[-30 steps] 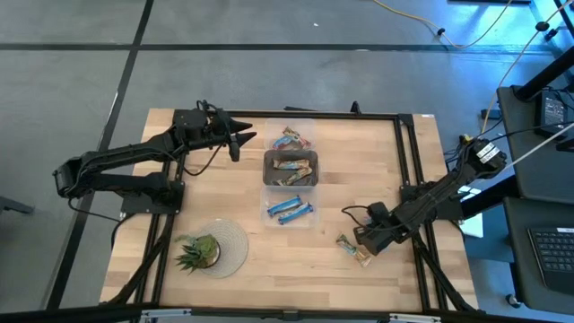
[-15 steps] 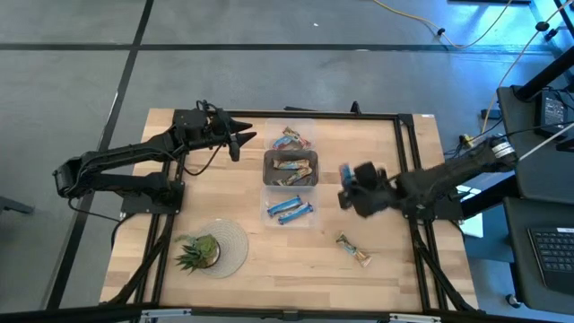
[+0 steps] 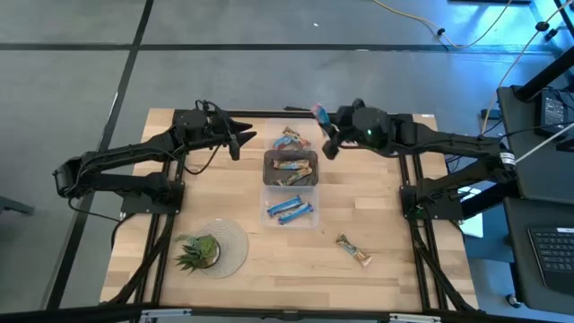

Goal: Pick and place Granola Bars by type
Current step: Put the red granola bar into the top transparent bin

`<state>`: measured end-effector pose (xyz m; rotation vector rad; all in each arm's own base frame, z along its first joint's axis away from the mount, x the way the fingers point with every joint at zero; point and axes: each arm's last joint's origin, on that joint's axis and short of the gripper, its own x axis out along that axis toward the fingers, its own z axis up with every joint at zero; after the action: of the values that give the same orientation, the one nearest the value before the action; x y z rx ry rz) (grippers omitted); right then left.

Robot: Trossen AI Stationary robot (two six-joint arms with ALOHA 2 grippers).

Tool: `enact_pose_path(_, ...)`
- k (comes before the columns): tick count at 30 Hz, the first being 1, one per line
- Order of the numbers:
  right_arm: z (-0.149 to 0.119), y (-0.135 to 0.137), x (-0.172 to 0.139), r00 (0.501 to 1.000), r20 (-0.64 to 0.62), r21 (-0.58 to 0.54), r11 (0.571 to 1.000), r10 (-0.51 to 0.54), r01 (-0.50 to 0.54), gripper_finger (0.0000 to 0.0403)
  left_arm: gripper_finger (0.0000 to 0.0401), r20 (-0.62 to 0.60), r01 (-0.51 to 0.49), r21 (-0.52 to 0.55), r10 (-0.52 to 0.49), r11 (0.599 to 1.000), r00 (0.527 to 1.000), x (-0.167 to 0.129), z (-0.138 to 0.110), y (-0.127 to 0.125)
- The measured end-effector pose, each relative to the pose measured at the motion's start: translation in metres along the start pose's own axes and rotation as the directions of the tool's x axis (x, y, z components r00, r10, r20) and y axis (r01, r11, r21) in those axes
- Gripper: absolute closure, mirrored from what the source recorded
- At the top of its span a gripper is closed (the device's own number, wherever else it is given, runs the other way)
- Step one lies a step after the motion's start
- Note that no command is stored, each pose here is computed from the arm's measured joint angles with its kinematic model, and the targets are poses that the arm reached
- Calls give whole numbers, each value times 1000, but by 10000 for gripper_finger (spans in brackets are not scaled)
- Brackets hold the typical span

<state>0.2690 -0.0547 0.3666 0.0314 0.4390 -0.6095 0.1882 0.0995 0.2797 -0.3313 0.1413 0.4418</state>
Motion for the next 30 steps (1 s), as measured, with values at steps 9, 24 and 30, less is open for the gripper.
enact_pose_path(9, -3, -24, 69, 998, 7, -129, 990, 56, -55, 306, 237, 0, 0, -1, 0, 1000, 1000, 0, 0, 0)
enact_pose_path(24, -102, -37, 198, 924, -381, -214, 968, 40, -130, 306, 238, 0, 0, -1, 0, 1000, 1000, 0, 0, 0)
enact_pose_path(30, -117, -32, 209, 904, -425, -218, 964, 48, -154, 306, 238, 0, 0, 0, 0, 1000, 1000, 0, 0, 0)
